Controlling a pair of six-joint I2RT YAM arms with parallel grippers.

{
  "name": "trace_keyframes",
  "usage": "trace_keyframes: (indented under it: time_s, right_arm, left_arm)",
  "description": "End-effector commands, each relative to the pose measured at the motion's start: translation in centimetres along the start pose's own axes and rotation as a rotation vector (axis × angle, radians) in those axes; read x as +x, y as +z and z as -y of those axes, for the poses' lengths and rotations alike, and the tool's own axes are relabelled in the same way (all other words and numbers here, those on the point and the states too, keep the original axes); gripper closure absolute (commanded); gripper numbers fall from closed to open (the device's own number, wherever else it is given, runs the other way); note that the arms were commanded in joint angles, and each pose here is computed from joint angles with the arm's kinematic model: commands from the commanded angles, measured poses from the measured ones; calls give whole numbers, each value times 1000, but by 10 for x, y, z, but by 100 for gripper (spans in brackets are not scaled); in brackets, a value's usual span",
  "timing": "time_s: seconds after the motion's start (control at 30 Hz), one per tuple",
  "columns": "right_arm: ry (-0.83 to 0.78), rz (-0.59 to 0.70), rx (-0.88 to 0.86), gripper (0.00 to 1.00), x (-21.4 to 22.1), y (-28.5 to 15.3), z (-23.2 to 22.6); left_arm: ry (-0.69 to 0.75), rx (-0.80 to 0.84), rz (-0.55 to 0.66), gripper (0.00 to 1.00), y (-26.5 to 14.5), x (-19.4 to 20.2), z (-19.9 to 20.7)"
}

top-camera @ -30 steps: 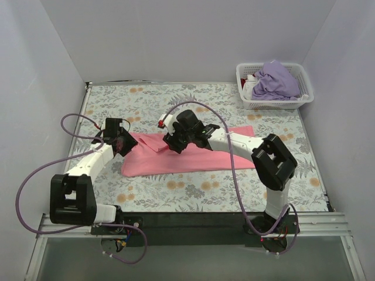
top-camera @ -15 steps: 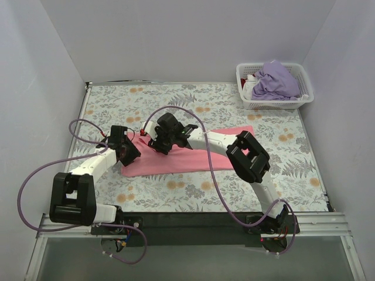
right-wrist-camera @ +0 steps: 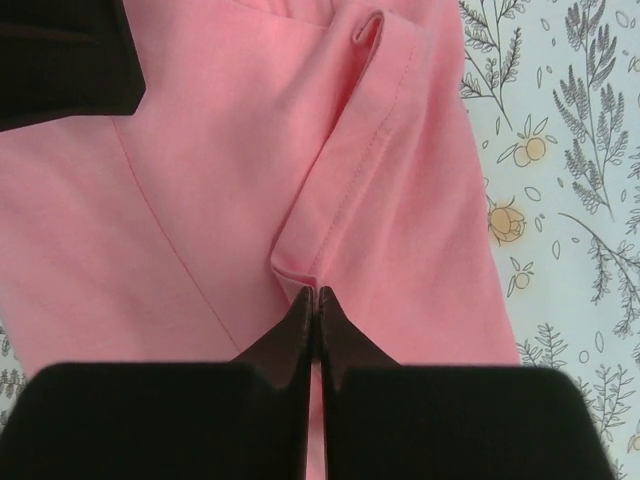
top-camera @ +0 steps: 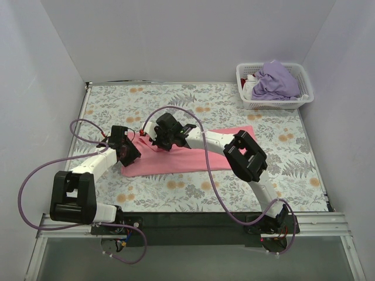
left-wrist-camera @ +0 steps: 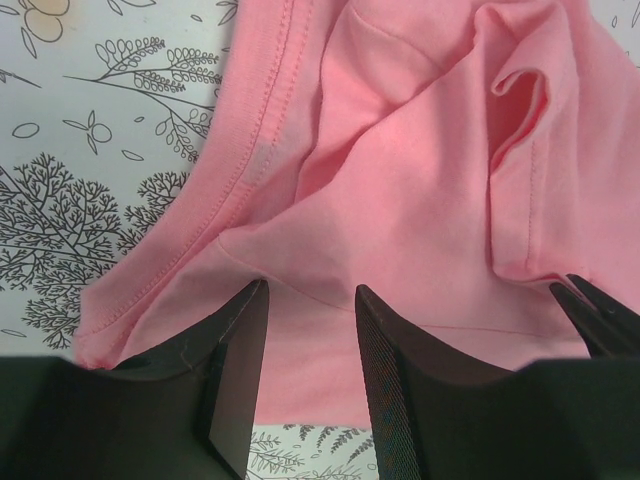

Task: Fold and stack the t-shirts
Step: Fold the tshirt

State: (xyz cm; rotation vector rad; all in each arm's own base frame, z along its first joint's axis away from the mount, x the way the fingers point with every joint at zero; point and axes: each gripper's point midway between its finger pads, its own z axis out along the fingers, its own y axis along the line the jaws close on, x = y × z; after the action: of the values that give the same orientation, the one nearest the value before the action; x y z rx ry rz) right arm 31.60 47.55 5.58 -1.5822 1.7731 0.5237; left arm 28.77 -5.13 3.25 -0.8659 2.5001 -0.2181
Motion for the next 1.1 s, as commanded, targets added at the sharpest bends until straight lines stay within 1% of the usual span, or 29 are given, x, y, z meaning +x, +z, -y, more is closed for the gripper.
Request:
trace_keyframes:
  time_s: [0.0,0.1,0.23,0.4,0.57,0.67,0.7,0.8,0.9,1.0,1.03,1.07]
  right_arm:
    - [17,65,65,99,-28,-9,21]
    - [59,102,106,99,-33,-18,38]
    - [164,131,168,99,-29,-27,59]
    - [287,115,207,99,-8,-26,77]
    - [447,108,204,99,16,-21,90]
    - [504,110,200,99,27,-20,97]
    - [545,116,195,99,28,-20,97]
    - [565,116,165,99,33,-18,95]
    - [559,116,134,99,34,-14,90]
    - [550,113,111,99,35,-11,87]
    - [547,110,108,99,37,-11,86]
    - [544,108,101,99,38,-9,84]
  left_arm:
    - [19,-10,12,61,0,-2,-2]
    - [22,-20,9,61,1,-1,-3]
    - [22,-25,8,61,2,-2,-4]
    - [23,-39,8,61,3,-2,-6]
    - [24,-54,-1,61,6,1,-9]
    - [22,-63,1,61,7,0,-11]
    - [19,-66,5,61,6,-1,-11]
    - [10,-75,18,60,6,-4,-11]
    - [-11,-57,39,58,1,-15,-1]
    - [-30,-31,78,53,-3,-34,16]
    - [-34,-14,111,50,-7,-49,27]
    - [-32,-16,122,49,-6,-55,31]
